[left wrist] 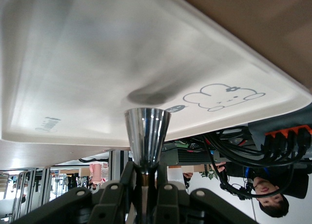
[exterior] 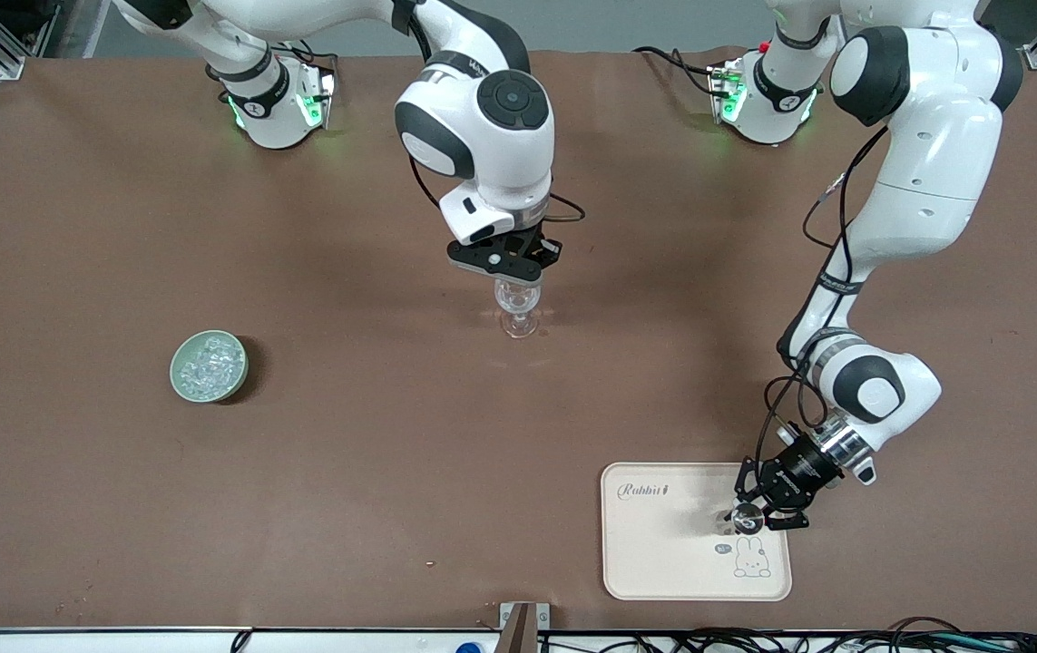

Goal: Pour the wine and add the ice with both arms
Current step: 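Lower the cube into the glass while the left gripper lowers the jigger onto the tray, then open the left gripper on the tray while the right gripper releases the cube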

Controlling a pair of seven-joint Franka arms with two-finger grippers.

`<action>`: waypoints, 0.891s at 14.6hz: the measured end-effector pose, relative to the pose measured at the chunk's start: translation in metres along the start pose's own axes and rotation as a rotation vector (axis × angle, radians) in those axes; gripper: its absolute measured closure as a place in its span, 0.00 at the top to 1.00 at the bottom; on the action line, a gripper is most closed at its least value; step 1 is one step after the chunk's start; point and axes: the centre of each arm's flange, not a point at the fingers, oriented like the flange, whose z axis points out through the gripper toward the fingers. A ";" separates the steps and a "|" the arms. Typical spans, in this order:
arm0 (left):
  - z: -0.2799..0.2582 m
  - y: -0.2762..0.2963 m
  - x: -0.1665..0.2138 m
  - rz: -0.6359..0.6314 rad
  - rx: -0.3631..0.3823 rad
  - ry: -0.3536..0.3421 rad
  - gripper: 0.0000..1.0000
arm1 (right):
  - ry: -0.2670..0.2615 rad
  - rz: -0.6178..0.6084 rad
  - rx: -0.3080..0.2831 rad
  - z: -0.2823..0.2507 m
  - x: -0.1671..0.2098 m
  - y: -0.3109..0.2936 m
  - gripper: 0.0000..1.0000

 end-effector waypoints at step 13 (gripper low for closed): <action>-0.033 0.018 -0.034 0.172 -0.012 0.024 1.00 | -0.013 -0.020 -0.035 0.023 -0.007 -0.004 0.25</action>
